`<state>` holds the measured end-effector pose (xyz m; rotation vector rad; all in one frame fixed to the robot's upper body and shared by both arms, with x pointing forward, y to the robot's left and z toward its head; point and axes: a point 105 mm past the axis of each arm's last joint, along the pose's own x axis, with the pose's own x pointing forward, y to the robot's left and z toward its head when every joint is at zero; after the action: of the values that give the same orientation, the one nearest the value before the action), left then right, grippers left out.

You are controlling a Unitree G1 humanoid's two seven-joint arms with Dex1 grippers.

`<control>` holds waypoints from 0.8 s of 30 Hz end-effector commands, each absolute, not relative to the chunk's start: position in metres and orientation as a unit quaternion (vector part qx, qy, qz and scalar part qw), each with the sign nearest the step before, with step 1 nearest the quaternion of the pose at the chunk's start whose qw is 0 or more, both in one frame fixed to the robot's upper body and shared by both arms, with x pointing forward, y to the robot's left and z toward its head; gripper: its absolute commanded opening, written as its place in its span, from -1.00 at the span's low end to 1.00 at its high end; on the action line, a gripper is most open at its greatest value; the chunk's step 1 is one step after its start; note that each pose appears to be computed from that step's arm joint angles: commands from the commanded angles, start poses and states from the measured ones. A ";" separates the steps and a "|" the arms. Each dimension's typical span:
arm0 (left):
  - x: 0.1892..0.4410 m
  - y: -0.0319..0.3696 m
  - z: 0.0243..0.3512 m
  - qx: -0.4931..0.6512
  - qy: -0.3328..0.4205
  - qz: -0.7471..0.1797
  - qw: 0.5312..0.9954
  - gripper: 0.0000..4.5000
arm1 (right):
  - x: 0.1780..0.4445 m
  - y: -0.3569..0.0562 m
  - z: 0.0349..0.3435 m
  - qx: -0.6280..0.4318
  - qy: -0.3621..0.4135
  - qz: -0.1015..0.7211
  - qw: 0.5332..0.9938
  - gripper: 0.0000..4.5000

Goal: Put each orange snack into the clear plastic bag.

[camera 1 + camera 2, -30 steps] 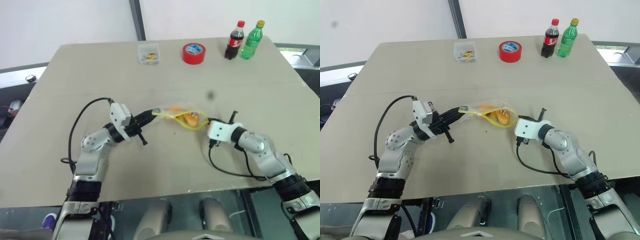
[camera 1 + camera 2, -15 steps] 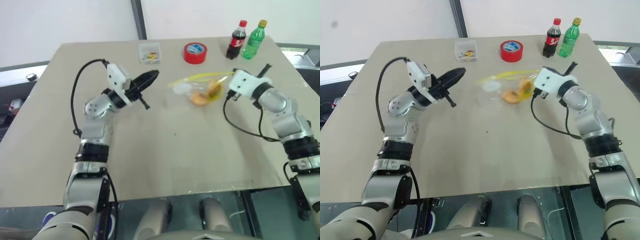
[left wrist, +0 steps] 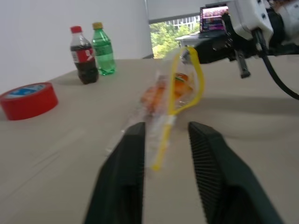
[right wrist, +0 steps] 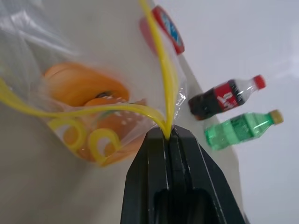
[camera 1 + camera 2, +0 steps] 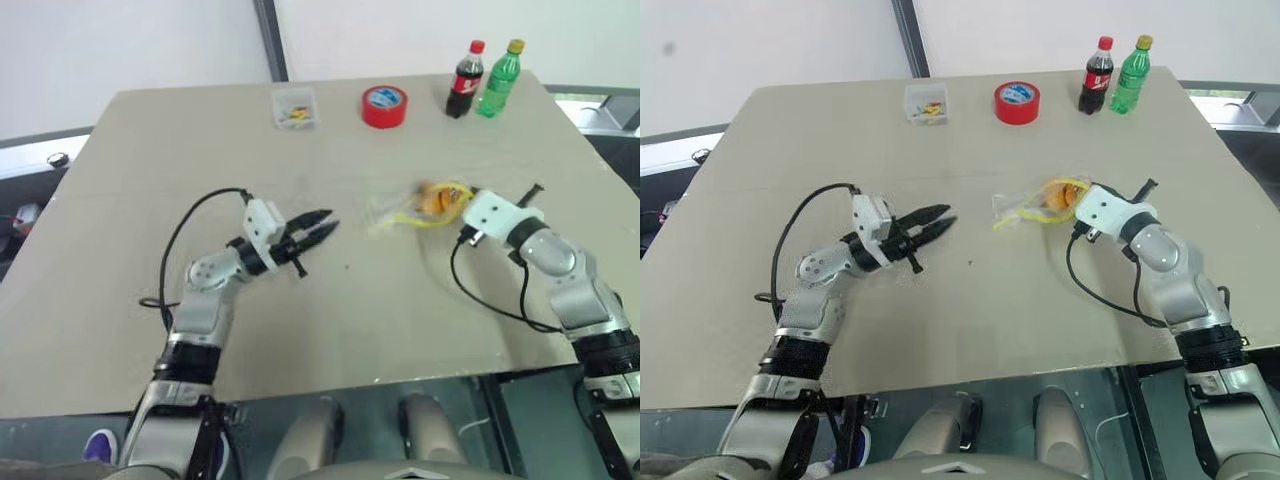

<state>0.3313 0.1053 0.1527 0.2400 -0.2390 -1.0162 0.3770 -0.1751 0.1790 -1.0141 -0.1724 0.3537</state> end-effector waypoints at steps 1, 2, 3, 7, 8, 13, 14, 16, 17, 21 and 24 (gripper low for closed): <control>0.347 0.108 0.144 0.230 -0.061 -0.404 0.883 0.46 | 0.374 -0.172 0.207 -0.485 -0.111 0.158 0.853 -1.00; 0.347 0.105 0.144 0.225 -0.058 -0.405 0.884 0.67 | 0.374 -0.171 0.210 -0.485 -0.112 0.158 0.853 -1.00; 0.347 0.100 0.146 0.221 -0.063 -0.407 0.884 0.83 | 0.374 -0.171 0.212 -0.486 -0.113 0.159 0.852 -1.00; 0.356 0.090 0.146 0.272 -0.066 -0.381 0.881 0.99 | 0.372 -0.169 0.216 -0.486 -0.114 0.163 0.851 -1.00; 0.357 0.086 0.145 0.285 -0.070 -0.381 0.877 0.99 | 0.372 -0.168 0.216 -0.485 -0.113 0.163 0.852 -1.00; 0.363 0.071 0.139 0.315 -0.075 -0.377 0.868 0.99 | 0.371 -0.167 0.214 -0.483 -0.110 0.165 0.853 -1.00; 0.366 0.071 0.137 0.325 -0.071 -0.370 0.867 0.99 | 0.371 -0.166 0.213 -0.482 -0.110 0.166 0.853 -1.00; 0.371 0.067 0.134 0.335 -0.067 -0.368 0.865 0.82 | 0.371 -0.166 0.212 -0.481 -0.108 0.166 0.854 -1.00; 0.373 0.066 0.133 0.341 -0.067 -0.364 0.864 0.77 | 0.371 -0.166 0.212 -0.481 -0.108 0.167 0.854 -1.00; 0.376 0.057 0.131 0.351 -0.077 -0.368 0.857 0.04 | 0.371 -0.165 0.211 -0.477 -0.107 0.167 0.856 -1.00; 0.380 0.054 0.129 0.353 -0.080 -0.364 0.858 -0.61 | 0.370 -0.165 0.209 -0.478 -0.105 0.168 0.856 -1.00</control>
<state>0.3781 0.0567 0.1175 0.7250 -0.1127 -0.7777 0.3742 -0.1673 0.1929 -1.0029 -0.1604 0.3734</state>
